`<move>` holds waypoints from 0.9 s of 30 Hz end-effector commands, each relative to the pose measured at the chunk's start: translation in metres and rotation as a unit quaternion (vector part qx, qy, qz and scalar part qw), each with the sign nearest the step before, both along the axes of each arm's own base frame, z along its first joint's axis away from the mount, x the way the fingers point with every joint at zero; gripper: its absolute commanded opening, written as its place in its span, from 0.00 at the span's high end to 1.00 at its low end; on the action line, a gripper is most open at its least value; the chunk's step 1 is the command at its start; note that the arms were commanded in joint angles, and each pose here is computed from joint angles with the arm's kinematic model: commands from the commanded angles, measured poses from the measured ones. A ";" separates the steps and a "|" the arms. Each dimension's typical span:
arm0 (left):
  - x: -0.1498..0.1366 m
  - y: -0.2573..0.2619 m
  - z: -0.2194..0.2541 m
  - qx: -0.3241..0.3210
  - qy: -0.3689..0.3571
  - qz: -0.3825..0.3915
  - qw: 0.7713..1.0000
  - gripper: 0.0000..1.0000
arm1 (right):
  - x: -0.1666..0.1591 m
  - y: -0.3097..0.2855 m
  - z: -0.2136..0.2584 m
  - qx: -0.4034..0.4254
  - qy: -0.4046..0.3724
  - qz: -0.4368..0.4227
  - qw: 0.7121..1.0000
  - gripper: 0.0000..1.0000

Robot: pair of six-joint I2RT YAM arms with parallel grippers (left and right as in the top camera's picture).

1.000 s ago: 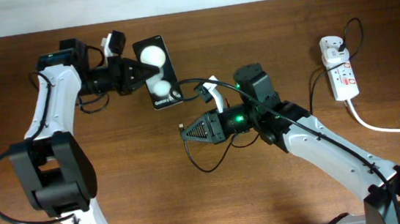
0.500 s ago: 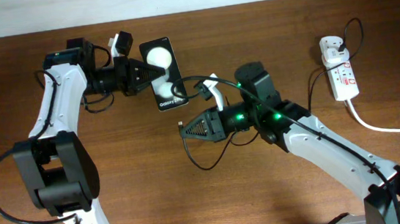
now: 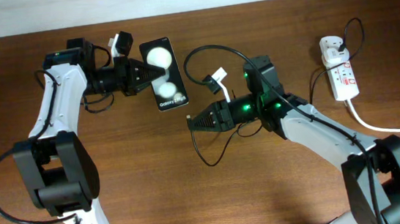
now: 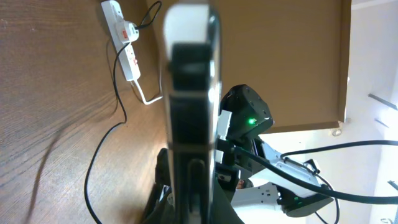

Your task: Plug charger to phone and switch on socket

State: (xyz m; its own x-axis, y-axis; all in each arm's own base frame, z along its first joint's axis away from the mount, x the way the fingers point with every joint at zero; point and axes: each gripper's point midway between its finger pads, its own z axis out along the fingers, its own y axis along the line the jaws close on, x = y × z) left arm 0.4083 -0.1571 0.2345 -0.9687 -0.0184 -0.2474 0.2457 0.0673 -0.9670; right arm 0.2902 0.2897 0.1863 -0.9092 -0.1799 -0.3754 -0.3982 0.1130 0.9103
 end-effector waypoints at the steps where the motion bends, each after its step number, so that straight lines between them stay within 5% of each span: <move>1: 0.000 -0.002 0.008 -0.015 -0.016 -0.002 1.000 1.00 | -0.007 0.001 0.012 0.026 -0.012 0.028 0.999 0.96; 27: -0.001 -0.006 0.005 -0.005 -0.019 -0.008 1.000 1.00 | -0.014 0.009 0.011 0.022 0.004 0.036 0.999 0.96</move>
